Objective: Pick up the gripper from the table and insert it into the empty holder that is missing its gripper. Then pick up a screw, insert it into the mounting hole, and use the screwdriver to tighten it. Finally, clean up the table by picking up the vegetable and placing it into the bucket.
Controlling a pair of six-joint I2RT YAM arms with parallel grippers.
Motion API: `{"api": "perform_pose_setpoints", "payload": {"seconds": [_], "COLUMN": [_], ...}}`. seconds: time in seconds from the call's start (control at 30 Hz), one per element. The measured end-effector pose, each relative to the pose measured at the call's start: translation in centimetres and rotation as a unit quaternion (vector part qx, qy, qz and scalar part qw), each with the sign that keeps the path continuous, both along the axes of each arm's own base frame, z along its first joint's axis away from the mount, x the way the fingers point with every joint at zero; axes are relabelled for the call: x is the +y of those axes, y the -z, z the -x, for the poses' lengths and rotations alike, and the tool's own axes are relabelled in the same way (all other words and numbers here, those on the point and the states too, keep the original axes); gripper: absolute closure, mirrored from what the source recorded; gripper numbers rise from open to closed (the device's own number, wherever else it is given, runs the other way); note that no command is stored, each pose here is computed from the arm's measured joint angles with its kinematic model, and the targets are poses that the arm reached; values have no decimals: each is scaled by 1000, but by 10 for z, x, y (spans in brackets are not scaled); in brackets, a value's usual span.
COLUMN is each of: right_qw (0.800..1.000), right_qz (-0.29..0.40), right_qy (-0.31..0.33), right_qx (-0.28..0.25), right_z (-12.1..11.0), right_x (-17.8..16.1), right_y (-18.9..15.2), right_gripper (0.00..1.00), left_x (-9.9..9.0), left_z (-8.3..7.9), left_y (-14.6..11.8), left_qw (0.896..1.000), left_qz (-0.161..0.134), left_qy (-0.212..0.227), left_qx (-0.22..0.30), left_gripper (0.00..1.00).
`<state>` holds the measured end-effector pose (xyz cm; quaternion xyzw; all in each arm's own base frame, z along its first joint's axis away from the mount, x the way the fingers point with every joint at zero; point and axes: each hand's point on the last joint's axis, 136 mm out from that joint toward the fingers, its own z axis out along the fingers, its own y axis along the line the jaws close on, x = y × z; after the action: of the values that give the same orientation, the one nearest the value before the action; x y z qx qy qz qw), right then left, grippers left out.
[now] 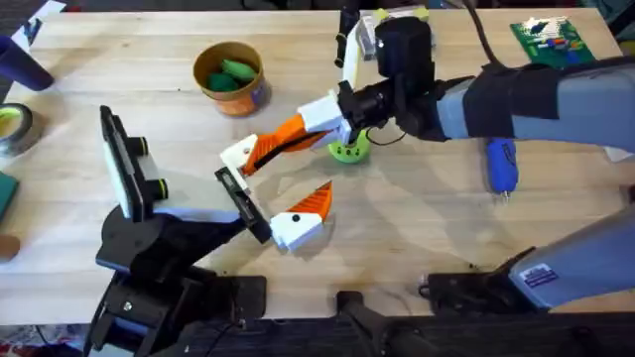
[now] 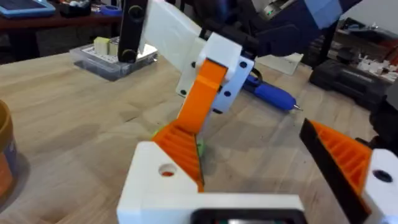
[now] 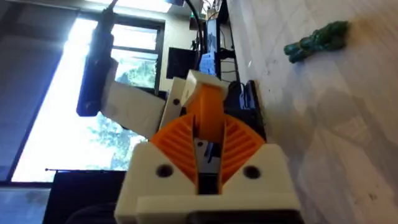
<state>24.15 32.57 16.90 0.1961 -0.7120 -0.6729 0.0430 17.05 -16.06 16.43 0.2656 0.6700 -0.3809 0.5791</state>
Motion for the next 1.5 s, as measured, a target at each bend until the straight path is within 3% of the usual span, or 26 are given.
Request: {"api": "perform_pose_setpoints", "payload": {"seconds": [0.07,0.13,1.5], "right_qw": [1000,1000,999], "right_qz": [2,3,21], "right_qy": [-1,-1,44], "right_qx": [3,7,10], "right_z": [1,1,-8], "right_x": [0,0,20], "right_y": [0,1,-1], "right_gripper": [938,987,991], "left_x": [0,0,11], "left_z": [0,0,-13], "left_y": [0,0,0], "left_qw": [1000,1000,999], "left_qz": [0,0,0], "left_qy": [-2,-2,-46], "left_qx": [-1,-1,2], "left_gripper": [6,6,6]}}
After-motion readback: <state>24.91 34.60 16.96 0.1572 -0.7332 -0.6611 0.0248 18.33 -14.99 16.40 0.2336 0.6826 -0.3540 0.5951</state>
